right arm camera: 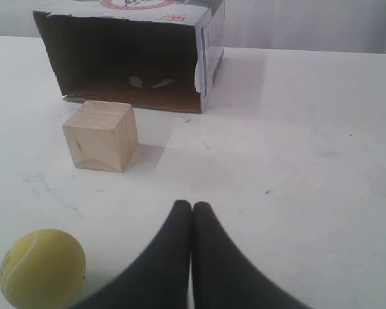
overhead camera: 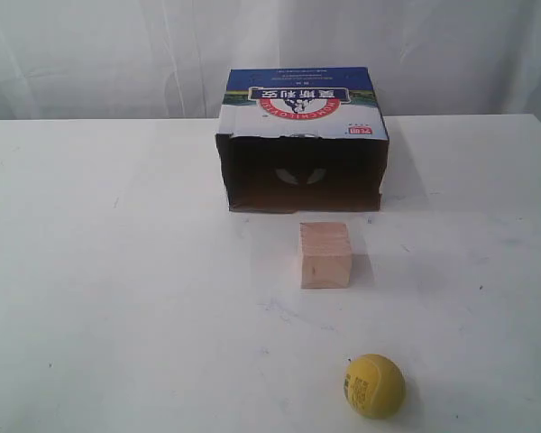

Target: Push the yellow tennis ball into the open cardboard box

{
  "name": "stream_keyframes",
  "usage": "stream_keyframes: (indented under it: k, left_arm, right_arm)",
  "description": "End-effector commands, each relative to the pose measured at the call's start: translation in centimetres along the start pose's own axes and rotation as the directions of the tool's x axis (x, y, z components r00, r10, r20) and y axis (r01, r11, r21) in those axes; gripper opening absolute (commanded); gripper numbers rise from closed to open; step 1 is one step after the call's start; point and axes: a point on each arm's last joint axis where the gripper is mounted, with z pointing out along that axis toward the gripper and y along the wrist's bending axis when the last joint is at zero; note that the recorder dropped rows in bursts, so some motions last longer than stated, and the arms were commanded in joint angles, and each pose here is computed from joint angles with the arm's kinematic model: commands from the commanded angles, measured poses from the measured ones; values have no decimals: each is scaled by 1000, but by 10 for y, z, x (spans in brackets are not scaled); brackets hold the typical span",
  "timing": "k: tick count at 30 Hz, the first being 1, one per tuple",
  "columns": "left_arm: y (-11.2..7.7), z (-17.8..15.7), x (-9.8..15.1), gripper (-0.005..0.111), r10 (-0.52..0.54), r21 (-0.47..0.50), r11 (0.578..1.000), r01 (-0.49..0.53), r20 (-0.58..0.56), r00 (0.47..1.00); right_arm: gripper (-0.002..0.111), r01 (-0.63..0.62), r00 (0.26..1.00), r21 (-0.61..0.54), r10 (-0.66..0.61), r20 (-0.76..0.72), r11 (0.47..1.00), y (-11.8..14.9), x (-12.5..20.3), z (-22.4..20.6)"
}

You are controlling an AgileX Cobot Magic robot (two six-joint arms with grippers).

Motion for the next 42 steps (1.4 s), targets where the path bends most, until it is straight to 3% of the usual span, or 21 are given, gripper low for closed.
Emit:
stream_keyframes:
  k: [1,6,10,14,17,21,25,29,35,39,42]
  left_arm:
    - [0,0,2,0,6,4,1000,-6,-9,1000]
    - [0,0,2,0,6,4,1000,-6,-9,1000]
    - [0,0,2,0,6,4,1000,-6,-9,1000]
    - [0,0,2,0,6,4,1000,-6,-9,1000]
    - [0,0,2,0,6,4,1000,-6,-9,1000]
    - [0,0,2,0,6,4,1000,-6,-9,1000]
    - [0,0,2,0,6,4,1000,-6,-9,1000]
    - [0,0,2,0,6,4,1000,-6,-9,1000]
    - [0,0,2,0,6,4,1000,-6,-9,1000]
    - [0,0,2,0,6,4,1000,-6,-9,1000]
    - [0,0,2,0,6,4,1000,-6,-9,1000]
  right_arm:
    - [0,8,1000,5,-8,6,1000,0,1,0]
    - [0,8,1000,5,-8,6,1000,0,1,0]
    - [0,175,984,26,-176,30,984,-2,-2,0]
    - [0,124,978,9,-124,166,992,1,-14,-1]
    - [0,-6,936,-40,19,351,999,3,-31,-6]
    - [0,-119,770,-163,195,607,979,5,-56,-20]
    - [0,-68,503,-247,247,828,967,6,-77,-45]
    - [0,-20,303,-271,265,916,962,6,-85,-64]
    - [0,-105,140,-349,362,922,931,-4,-88,-76]
    - [0,-261,29,-498,522,852,827,-18,-93,-79]
    - [0,-419,-33,-593,641,767,687,-29,-112,-84]
